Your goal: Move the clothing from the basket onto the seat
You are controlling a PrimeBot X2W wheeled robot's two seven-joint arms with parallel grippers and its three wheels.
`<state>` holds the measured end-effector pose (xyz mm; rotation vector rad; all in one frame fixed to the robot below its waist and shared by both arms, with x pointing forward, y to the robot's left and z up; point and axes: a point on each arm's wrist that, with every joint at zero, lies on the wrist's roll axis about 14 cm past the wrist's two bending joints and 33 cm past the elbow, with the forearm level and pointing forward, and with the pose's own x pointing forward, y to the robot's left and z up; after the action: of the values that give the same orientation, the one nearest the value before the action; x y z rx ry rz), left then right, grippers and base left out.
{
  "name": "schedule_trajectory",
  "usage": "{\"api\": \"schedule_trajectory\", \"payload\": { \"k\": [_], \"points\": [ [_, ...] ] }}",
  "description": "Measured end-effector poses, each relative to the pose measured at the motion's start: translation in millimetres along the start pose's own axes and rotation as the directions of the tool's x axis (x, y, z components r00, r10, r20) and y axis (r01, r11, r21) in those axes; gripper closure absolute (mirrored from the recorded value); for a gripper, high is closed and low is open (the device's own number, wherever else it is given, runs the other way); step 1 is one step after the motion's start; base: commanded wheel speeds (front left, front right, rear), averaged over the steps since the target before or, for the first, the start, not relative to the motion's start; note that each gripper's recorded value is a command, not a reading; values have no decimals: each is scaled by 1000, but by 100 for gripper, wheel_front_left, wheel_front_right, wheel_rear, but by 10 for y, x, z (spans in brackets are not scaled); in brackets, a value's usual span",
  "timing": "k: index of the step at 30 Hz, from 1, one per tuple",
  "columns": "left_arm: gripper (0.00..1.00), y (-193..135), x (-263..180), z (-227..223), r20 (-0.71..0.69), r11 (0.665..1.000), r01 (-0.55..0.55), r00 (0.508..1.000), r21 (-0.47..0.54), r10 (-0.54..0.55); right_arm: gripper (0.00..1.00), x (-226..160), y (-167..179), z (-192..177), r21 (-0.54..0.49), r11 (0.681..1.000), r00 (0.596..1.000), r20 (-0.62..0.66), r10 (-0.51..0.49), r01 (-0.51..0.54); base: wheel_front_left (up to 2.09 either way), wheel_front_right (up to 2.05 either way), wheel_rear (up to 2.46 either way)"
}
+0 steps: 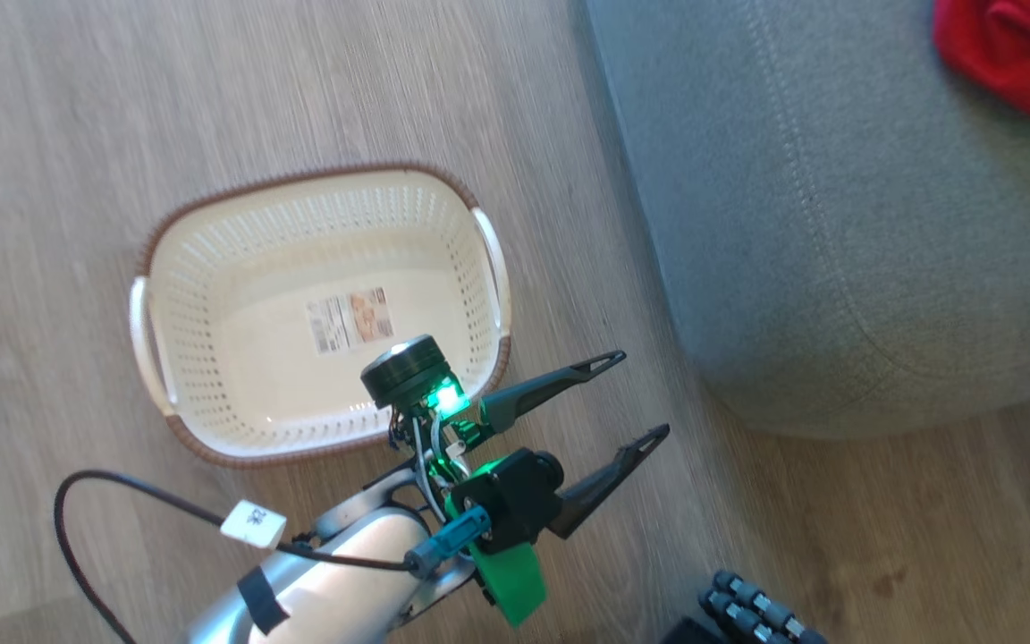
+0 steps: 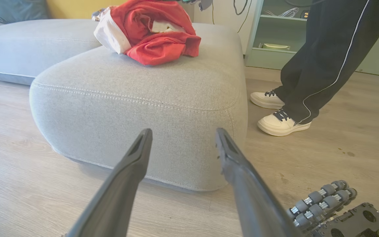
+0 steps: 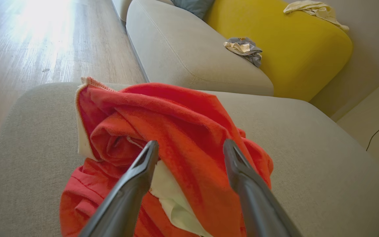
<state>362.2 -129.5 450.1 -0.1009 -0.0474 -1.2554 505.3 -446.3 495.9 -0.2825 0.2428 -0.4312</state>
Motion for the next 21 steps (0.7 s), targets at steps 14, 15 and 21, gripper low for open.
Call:
{"api": "schedule_trajectory", "payload": {
  "k": [14,15,21],
  "points": [
    [0,-1,-130,547,52,986,-149,988,79,145,0,-519,-24,812,60,994,958,277,74,-94,0,0,0],
    [0,5,-151,591,59,983,-165,985,85,160,0,-572,-31,908,66,993,947,311,77,-103,0,0,0],
    [0,170,-388,809,91,944,-307,950,117,298,0,-923,163,1273,92,974,873,465,143,-209,0,0,0]
  ]
}}
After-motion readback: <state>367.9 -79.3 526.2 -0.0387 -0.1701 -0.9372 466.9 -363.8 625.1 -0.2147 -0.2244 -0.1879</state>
